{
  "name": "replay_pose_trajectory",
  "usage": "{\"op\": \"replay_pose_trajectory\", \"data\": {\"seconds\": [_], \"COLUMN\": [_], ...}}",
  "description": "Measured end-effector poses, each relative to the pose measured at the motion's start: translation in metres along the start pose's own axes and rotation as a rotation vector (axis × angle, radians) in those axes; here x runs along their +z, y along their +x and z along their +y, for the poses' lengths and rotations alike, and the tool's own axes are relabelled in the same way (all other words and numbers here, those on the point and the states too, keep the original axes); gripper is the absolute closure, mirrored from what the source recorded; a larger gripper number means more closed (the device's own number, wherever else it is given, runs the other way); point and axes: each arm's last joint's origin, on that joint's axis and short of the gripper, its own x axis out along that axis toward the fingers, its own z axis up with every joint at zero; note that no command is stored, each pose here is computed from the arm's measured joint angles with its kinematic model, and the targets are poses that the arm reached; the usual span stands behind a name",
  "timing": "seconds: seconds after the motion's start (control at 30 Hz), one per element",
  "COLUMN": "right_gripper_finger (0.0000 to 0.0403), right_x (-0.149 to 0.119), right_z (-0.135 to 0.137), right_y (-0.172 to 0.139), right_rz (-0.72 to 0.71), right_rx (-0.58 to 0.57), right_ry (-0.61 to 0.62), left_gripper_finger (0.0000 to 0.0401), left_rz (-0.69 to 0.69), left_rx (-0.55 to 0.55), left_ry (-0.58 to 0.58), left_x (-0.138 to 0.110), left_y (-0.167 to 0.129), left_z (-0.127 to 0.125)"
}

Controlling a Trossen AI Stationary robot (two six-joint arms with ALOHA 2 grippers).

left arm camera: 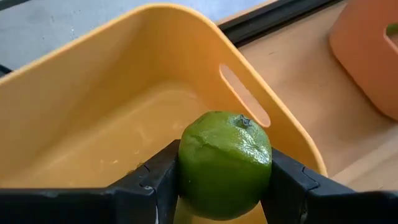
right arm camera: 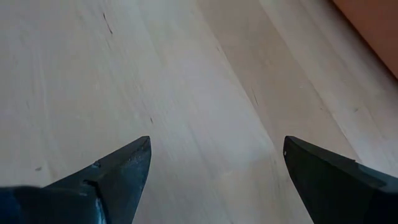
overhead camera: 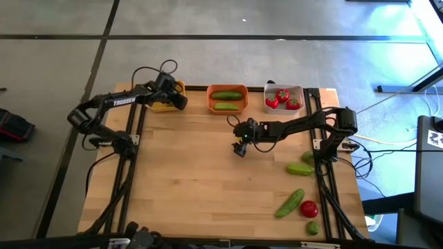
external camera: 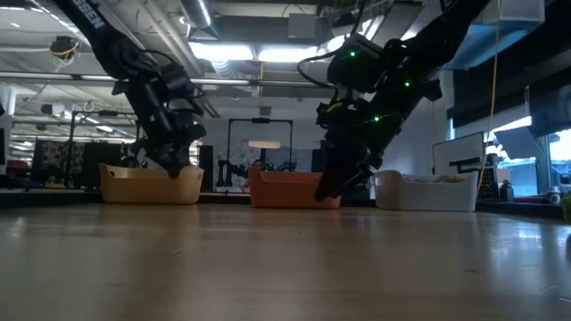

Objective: Sort produce into baskets
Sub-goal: Put the lime into the yellow bin, then put the cucumber into the orange bin

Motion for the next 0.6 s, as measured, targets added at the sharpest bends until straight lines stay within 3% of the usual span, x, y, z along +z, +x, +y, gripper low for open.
{"op": "replay_pose_trajectory", "data": {"seconds": [0.37, 0.6], "right_gripper_finger": [0.0047, 0.0047], "right_x": [0.0, 0.0], "right_z": [0.0, 0.0], "right_y": [0.0, 0.0], "right_rz": [0.0, 0.001], "right_rx": [0.0, 0.0], "right_ry": [-0.001, -0.011], "left_gripper_finger": [0.0139, 0.0121], "left_rz": [-0.008, -0.071], "left_rx": [-0.006, -0.048], "left_ry": [0.0, 0.047], "left_x": [0.0, 0.01], "left_y": [0.0, -0.021], "left_z": [-0.003, -0.016]}}
